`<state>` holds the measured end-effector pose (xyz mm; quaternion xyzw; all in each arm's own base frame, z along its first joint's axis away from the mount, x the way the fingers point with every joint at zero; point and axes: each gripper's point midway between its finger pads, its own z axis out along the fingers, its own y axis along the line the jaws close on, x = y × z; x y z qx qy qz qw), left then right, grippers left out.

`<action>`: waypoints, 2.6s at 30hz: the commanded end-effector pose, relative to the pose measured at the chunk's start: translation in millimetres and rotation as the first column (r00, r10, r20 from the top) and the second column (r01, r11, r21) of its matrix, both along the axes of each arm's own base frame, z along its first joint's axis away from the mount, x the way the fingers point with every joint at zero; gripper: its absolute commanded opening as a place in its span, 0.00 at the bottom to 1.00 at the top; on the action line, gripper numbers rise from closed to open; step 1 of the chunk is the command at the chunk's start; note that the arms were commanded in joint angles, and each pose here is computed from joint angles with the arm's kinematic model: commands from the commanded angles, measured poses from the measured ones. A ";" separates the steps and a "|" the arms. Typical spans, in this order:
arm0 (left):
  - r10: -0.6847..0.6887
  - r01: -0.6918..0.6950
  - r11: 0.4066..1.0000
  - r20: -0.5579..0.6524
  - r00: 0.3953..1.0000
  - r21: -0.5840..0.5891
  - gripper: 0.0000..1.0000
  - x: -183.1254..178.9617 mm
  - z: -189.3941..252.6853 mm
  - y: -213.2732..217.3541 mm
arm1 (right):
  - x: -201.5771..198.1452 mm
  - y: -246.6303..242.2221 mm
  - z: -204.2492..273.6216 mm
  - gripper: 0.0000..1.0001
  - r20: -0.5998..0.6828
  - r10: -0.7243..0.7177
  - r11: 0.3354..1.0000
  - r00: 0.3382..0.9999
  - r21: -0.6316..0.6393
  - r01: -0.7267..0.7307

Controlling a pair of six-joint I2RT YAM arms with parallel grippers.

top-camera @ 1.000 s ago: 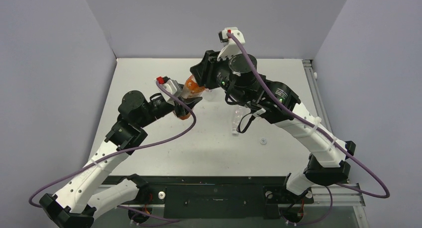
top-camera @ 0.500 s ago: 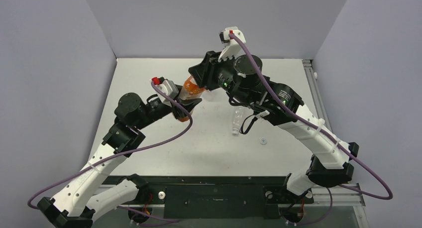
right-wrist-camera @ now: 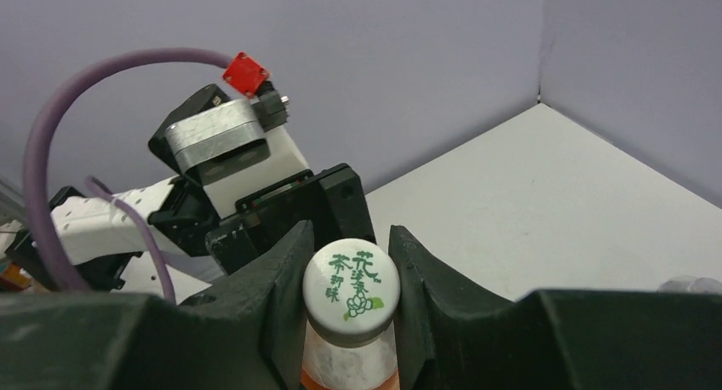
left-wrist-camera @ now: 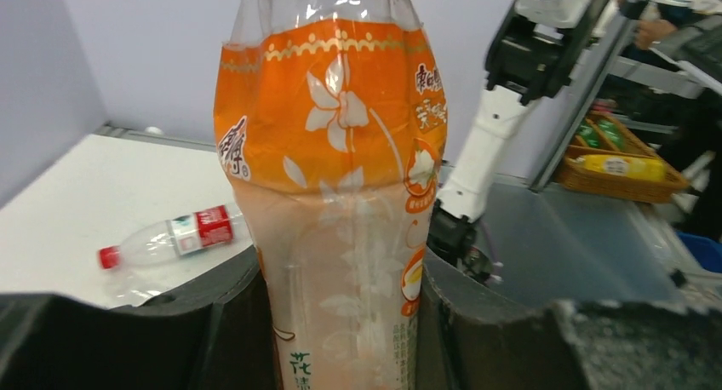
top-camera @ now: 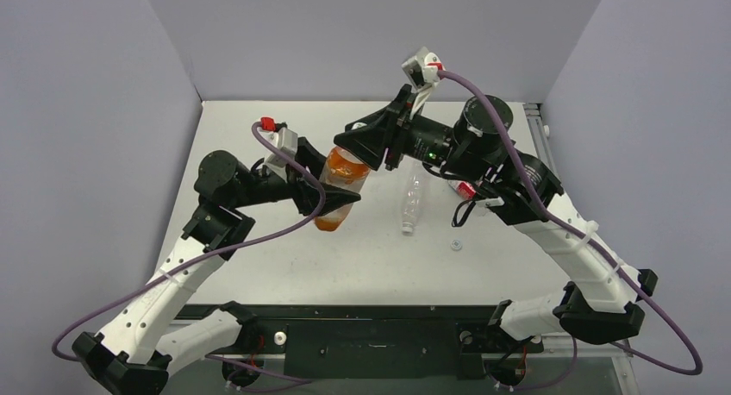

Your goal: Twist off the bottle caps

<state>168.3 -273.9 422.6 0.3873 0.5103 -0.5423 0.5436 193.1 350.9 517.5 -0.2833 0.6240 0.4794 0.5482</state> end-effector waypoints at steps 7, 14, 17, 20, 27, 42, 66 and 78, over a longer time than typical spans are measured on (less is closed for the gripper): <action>-0.205 0.206 0.979 0.034 0.978 0.000 0.04 -36.0 18.9 -0.6 | -33.0 -16.7 35.5 0.39 0.102 0.106 0.991 0.989 0.076 -0.114; 0.217 -0.220 0.976 0.134 0.967 0.007 0.05 34.0 1.6 12.6 | 29.9 -55.2 31.1 0.80 -0.023 -0.399 0.916 0.917 0.026 0.400; 0.322 -0.335 0.941 0.184 0.929 0.047 0.04 56.1 -12.3 20.1 | 34.2 -51.8 26.4 0.81 -0.053 -0.446 0.895 0.894 0.013 0.447; 0.383 -0.400 0.915 0.203 0.901 0.050 0.04 65.4 -14.7 27.3 | 37.5 -45.2 18.5 0.82 -0.085 -0.462 0.886 0.883 -0.003 0.463; 0.388 -0.411 0.910 0.243 0.889 0.050 0.04 63.0 -18.5 30.2 | 42.1 -20.5 10.0 0.84 -0.096 -0.427 0.904 0.899 -0.023 0.426; 0.426 -0.456 0.889 0.279 0.861 0.050 0.03 70.4 -24.4 30.5 | 54.9 0.1 2.2 0.13 -0.135 -0.437 0.898 0.889 -0.005 0.441; -0.182 0.183 0.983 0.058 0.982 -0.013 0.01 -42.9 21.7 7.9 | -46.4 7.1 29.5 0.00 0.147 0.220 0.973 0.964 0.032 -0.227; 0.368 -0.395 0.918 0.324 0.871 0.019 0.01 53.6 -1.7 35.6 | 33.3 -41.6 35.2 0.80 -0.017 -0.384 0.921 0.923 0.059 0.385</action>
